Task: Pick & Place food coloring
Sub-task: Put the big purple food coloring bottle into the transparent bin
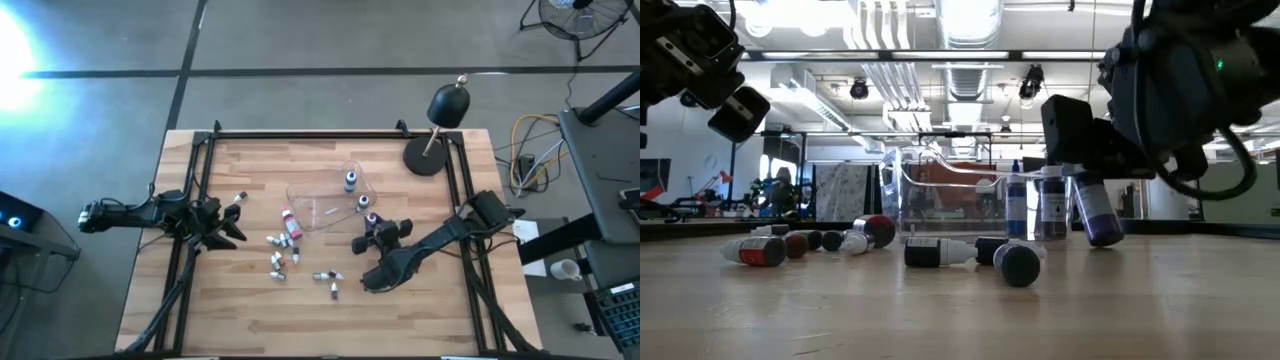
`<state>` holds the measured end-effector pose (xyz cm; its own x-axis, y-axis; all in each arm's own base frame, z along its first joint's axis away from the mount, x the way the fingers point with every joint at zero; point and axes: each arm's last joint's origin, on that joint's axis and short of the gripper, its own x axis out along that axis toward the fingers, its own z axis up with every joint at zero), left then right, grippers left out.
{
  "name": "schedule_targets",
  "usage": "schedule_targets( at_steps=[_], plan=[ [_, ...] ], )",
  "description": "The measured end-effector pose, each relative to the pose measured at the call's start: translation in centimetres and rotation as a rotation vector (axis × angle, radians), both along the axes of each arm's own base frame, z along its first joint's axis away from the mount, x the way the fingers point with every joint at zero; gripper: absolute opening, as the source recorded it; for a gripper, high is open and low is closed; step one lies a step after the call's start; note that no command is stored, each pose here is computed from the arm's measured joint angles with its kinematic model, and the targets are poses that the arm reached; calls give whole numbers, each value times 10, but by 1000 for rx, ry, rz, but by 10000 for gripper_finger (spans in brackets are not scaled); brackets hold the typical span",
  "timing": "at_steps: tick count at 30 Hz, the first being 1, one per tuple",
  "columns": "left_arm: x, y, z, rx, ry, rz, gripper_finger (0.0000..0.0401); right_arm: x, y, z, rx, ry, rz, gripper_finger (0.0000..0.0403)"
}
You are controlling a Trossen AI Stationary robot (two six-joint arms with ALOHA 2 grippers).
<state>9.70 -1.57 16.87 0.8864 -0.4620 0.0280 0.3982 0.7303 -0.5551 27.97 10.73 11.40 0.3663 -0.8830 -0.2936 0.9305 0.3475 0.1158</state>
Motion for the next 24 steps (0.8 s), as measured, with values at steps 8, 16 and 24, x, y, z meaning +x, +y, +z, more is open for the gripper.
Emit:
schedule_targets(
  at_steps=[8,16,24],
  plan=[
    [0,0,0,0,0,0,147,-2,3,22,51,61,41,122],
    [0,0,0,0,0,0,147,-8,11,26,55,62,77,140],
    [0,0,0,0,0,0,147,-9,14,25,64,67,85,135]
  ],
)
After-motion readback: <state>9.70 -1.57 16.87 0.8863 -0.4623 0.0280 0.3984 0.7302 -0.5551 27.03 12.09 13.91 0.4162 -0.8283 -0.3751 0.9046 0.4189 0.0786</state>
